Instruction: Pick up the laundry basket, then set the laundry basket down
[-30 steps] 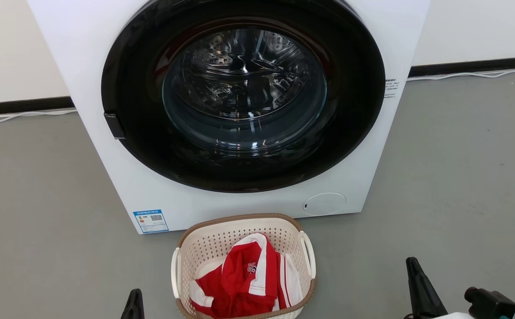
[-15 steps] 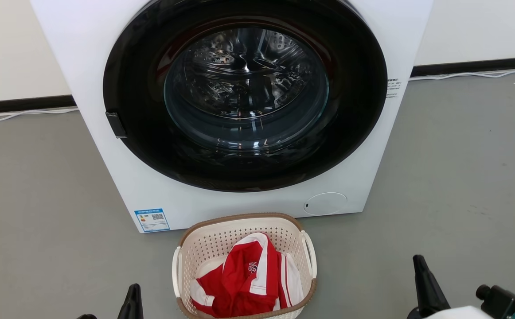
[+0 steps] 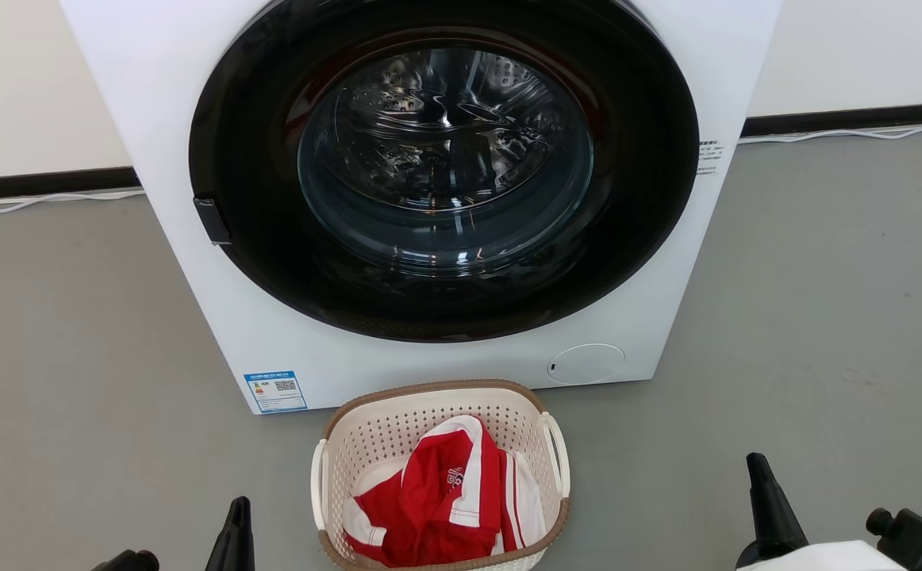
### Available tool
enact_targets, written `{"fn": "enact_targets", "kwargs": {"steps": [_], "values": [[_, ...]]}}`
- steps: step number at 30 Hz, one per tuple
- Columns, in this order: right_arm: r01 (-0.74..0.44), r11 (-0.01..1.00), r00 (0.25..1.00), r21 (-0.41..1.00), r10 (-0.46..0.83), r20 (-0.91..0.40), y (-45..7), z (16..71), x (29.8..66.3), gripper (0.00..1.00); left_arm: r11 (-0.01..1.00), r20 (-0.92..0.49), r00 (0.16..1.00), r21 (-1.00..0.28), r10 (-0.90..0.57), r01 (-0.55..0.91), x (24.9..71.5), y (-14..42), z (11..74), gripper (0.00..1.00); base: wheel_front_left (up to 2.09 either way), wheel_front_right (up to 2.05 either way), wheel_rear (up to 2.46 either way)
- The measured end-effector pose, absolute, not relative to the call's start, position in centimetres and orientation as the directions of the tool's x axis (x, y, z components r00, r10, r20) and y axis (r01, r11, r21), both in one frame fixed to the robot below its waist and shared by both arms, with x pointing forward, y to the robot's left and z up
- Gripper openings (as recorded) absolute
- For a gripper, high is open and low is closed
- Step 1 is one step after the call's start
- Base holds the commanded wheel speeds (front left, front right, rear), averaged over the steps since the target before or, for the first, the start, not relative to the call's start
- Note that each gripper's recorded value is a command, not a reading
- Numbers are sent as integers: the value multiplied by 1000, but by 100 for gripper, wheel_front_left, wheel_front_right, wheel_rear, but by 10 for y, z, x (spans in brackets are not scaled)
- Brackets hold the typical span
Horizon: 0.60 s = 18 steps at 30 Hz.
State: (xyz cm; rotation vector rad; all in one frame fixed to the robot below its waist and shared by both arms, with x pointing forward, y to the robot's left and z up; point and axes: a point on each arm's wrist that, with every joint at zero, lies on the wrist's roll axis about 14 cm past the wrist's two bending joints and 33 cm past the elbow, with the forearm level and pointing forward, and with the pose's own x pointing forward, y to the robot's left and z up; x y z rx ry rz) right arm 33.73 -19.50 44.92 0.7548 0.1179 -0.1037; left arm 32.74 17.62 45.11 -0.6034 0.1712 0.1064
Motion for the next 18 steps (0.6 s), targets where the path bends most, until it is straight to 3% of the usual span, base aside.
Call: {"fn": "enact_targets", "kwargs": {"steps": [18], "values": [[160,581,986,798,-64,-151,-201,452,344,0,670,-211,977,-721,28,-176,336,178,449,0,0,0,0]]}}
